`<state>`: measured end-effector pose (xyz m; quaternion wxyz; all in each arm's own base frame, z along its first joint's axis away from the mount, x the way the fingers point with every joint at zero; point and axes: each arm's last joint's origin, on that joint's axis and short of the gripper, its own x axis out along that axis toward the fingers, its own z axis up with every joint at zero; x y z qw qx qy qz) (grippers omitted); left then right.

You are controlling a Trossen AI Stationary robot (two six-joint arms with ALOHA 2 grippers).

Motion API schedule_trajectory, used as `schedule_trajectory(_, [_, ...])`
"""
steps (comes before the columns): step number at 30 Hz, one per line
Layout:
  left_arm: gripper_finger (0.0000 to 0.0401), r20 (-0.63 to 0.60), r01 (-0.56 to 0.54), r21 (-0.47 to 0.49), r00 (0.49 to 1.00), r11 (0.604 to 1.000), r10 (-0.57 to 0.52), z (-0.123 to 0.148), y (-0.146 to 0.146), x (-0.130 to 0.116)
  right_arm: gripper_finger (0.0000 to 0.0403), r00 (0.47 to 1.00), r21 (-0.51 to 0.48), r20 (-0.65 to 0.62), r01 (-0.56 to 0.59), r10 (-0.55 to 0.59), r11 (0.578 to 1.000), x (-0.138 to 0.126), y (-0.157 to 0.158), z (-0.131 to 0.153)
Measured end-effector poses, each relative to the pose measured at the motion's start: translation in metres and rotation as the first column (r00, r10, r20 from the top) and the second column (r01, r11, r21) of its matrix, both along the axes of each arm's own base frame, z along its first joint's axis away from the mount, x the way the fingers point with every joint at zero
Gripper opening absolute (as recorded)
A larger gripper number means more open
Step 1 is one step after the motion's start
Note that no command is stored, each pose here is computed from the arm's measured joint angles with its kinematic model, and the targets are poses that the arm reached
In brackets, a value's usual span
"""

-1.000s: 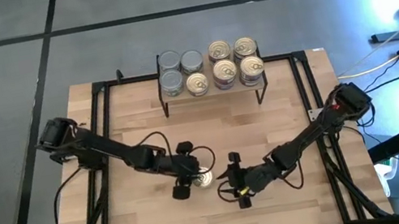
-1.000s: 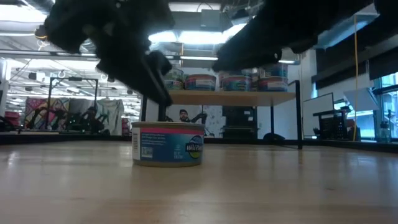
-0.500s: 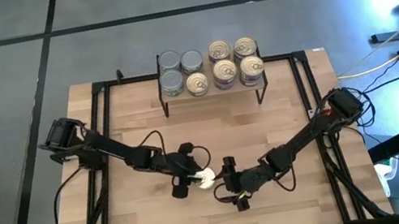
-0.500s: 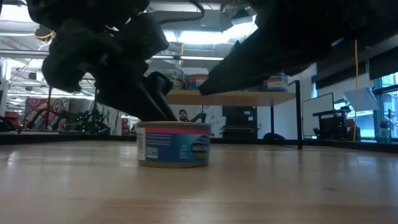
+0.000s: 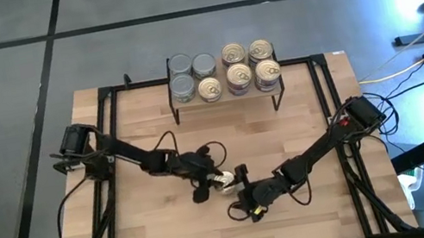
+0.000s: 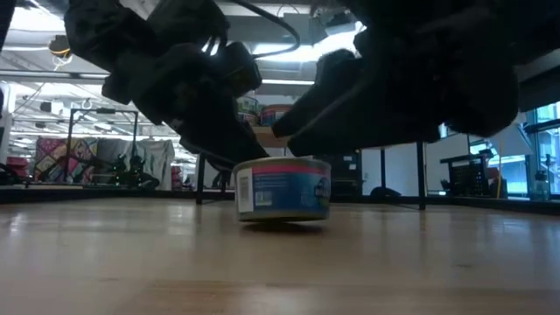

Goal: Stack canned seafood by type on shelf
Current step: Stack the blue pink tuna can on top of the blue pink tuna can on the shelf

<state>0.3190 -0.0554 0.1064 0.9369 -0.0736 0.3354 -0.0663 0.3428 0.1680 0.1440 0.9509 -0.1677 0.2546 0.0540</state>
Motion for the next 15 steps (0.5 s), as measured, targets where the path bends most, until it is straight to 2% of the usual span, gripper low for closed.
schedule_trajectory(6, [0.0157, -0.008, -0.035, -0.044, 0.999, 0.998, 0.034, 0.0, 0.006, 0.001, 0.0319, 0.999, -0.203, -0.035, -0.02, 0.013, 0.979, -0.004, -0.001, -0.004])
schedule_trajectory(11, [0.0157, -0.002, -0.038, -0.052, 0.999, 0.998, 0.038, 0.0, 0.008, 0.001, 0.0319, 0.998, -0.368, -0.066, -0.021, -0.003, 0.93, -0.012, 0.005, -0.007])
schedule_trajectory(15, [0.0157, 0.005, -0.036, -0.055, 0.999, 0.998, 0.037, 0.0, 0.008, 0.001, 0.0319, 0.995, -0.423, -0.099, -0.038, -0.005, 0.905, -0.018, 0.009, -0.01])
